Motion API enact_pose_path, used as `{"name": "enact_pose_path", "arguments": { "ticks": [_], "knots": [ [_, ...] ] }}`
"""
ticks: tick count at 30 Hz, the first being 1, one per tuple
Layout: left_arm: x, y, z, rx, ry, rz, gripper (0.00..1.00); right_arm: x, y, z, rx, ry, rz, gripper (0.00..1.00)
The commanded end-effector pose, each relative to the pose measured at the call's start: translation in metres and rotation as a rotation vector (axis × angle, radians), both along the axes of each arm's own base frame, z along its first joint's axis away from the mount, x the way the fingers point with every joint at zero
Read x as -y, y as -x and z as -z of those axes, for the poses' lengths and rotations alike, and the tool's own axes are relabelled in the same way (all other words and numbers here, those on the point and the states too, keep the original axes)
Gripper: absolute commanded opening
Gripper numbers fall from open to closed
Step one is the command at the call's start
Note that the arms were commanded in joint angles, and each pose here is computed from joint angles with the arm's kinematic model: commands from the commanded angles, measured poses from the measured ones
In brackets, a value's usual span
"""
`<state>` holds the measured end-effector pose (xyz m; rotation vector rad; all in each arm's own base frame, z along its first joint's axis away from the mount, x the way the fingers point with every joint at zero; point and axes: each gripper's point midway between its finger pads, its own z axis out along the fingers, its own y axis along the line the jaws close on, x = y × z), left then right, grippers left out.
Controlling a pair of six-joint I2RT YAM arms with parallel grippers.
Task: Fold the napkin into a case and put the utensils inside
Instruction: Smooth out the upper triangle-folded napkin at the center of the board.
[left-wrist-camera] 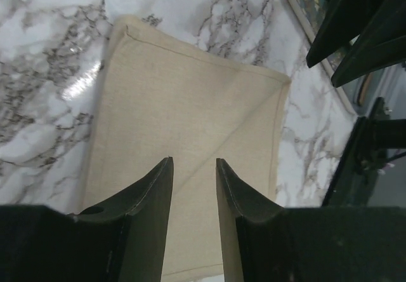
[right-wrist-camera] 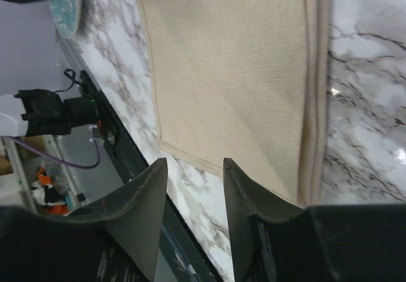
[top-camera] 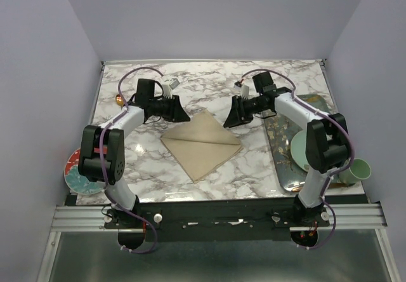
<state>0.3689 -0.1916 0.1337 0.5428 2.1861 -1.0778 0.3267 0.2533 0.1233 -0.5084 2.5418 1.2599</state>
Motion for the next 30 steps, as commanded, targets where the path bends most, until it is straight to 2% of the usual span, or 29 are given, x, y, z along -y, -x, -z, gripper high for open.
{"name": "enact_pose_path", "arguments": {
  "ticks": [1, 5, 7, 13, 18, 23, 27, 30],
  "knots": [
    [0.025, 0.018, -0.006, -0.200, 0.276, 0.028, 0.46, -0.030, 0.005, -0.002, -0.102, -0.128, -0.005, 0.49],
    [0.035, 0.022, 0.004, -0.330, 0.385, 0.001, 0.51, -0.057, 0.007, -0.003, -0.145, -0.216, -0.021, 0.49],
    [0.039, 0.022, 0.006, -0.333, 0.417, 0.001, 0.52, -0.068, 0.008, 0.007, -0.195, -0.227, -0.013, 0.49],
    [0.040, 0.017, 0.038, -0.442, 0.424, -0.068, 0.52, -0.079, -0.007, 0.032, -0.207, -0.219, 0.022, 0.49],
    [0.039, 0.023, 0.077, -0.563, 0.410, -0.109, 0.52, -0.067, 0.007, 0.077, -0.320, -0.154, 0.082, 0.49],
    [0.031, 0.024, 0.105, -0.671, 0.407, -0.164, 0.52, -0.055, 0.017, 0.101, -0.445, -0.114, 0.157, 0.48],
    [0.020, 0.027, 0.117, -0.704, 0.378, -0.205, 0.54, -0.039, 0.019, 0.107, -0.480, -0.095, 0.203, 0.47],
    [0.017, 0.027, 0.107, -0.676, 0.393, -0.191, 0.56, -0.030, 0.018, 0.107, -0.477, -0.083, 0.199, 0.47]
  ]
}}
